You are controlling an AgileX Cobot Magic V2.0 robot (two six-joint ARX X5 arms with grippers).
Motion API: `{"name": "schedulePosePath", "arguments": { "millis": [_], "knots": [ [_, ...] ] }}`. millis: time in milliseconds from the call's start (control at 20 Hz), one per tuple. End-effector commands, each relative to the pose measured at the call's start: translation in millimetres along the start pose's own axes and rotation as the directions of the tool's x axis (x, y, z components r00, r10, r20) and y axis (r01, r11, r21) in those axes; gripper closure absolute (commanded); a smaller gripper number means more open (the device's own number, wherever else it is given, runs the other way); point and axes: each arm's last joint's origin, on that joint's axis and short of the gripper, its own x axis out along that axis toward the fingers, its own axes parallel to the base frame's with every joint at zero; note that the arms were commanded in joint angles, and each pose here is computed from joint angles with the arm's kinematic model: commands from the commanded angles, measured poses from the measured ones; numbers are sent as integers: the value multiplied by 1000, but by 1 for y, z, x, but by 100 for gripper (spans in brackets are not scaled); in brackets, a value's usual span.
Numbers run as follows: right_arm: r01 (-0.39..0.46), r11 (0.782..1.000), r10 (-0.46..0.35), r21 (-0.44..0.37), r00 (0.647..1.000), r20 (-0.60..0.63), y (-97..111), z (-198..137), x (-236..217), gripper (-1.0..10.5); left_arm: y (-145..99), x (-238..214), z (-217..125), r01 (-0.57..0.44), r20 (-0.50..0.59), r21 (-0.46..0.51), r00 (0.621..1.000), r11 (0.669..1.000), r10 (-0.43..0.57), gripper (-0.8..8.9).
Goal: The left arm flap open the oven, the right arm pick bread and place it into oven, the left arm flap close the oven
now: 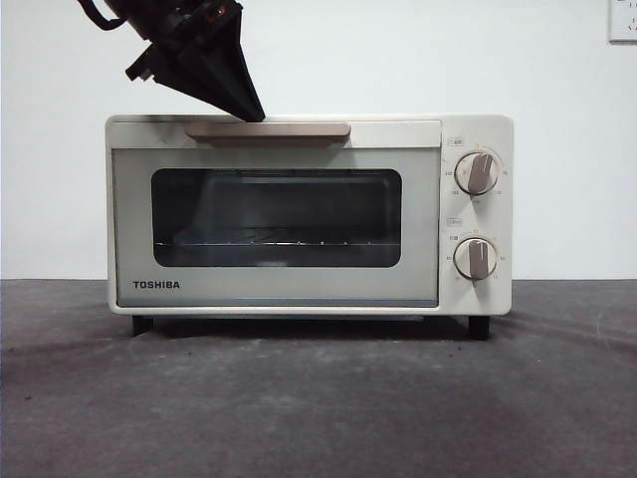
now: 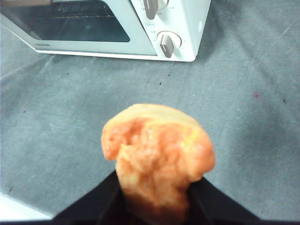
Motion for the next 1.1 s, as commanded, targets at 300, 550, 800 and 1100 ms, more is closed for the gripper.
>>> {"name": "schedulePosePath", "arguments": {
  "millis": [300, 550, 800, 1100],
  "knots": [
    [-12, 1000, 12, 2, 1000, 20, 2, 3, -3, 831, -12, 12, -15, -8, -173, 20, 985, 1000, 11, 804],
    [-12, 1000, 12, 2, 1000, 19, 2, 3, -3, 831, -22, 3, -15, 7, -163, 23, 987, 1000, -3, 804],
    [-12, 1000, 12, 2, 1000, 20, 2, 3, -3, 831, -27, -2, -34, 0, -141, -11, 990, 1000, -2, 804],
    [-11, 1000, 11, 1, 1000, 21, 2, 3, -3, 831, -32, 1, -72, -3, -148, -70, 989, 998, -8, 804]
  ]
}}
